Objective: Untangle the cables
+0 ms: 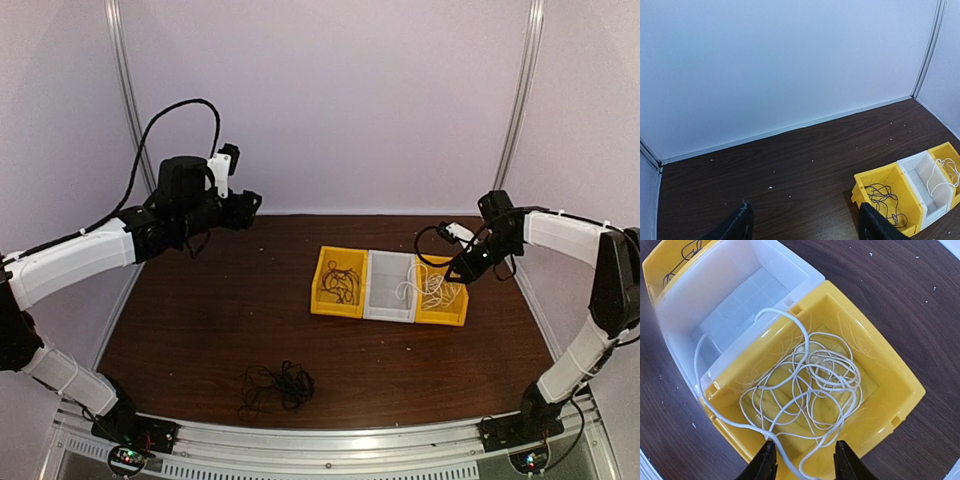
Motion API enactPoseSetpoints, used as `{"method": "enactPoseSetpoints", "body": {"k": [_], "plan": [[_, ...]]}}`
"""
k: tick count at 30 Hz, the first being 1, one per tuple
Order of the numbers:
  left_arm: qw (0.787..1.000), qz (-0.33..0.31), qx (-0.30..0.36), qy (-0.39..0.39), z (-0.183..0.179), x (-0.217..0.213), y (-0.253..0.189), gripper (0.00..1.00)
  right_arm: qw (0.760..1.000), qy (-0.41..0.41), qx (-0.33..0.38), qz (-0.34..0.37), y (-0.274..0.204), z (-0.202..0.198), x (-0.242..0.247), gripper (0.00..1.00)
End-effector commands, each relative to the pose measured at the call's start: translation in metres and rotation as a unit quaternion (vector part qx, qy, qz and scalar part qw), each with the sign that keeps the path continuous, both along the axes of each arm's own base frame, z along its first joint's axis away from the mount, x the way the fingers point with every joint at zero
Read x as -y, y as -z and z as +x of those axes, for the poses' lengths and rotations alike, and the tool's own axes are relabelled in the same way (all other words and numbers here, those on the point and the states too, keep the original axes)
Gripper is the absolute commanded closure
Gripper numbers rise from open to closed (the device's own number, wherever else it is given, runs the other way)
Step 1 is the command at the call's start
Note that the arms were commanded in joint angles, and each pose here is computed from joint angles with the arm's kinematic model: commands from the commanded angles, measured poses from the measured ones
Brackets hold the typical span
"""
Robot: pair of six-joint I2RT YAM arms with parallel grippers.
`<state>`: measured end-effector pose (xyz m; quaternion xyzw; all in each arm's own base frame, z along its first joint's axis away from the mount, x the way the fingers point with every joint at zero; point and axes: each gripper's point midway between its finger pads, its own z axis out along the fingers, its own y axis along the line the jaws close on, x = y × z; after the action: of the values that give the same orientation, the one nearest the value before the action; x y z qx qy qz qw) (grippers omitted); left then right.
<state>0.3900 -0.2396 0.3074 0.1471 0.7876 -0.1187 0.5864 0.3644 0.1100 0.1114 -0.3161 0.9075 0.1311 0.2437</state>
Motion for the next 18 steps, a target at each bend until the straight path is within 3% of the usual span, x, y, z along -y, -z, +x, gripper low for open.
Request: {"method": "enactPoseSetpoints", "body": {"k": [1, 6, 12, 18], "plan": [[1.0, -0.004, 0.018, 0.004, 0.003, 0.003, -0.007, 0.27, 0.998, -0.016, 0.0, -0.057, -0.031, -0.017, 0.015, 0.57], [1.0, -0.009, 0.014, 0.011, 0.002, 0.006, -0.004, 0.27, 0.996, -0.043, 0.032, -0.073, -0.051, -0.018, 0.0, 0.49], [1.0, -0.012, 0.011, 0.017, 0.001, 0.008, -0.003, 0.27, 0.992, -0.108, 0.027, -0.064, -0.045, -0.019, -0.057, 0.49], [1.0, -0.01, 0.011, 0.017, 0.001, 0.008, -0.005, 0.27, 0.983, -0.15, 0.008, -0.103, -0.021, -0.007, -0.095, 0.52]]}}
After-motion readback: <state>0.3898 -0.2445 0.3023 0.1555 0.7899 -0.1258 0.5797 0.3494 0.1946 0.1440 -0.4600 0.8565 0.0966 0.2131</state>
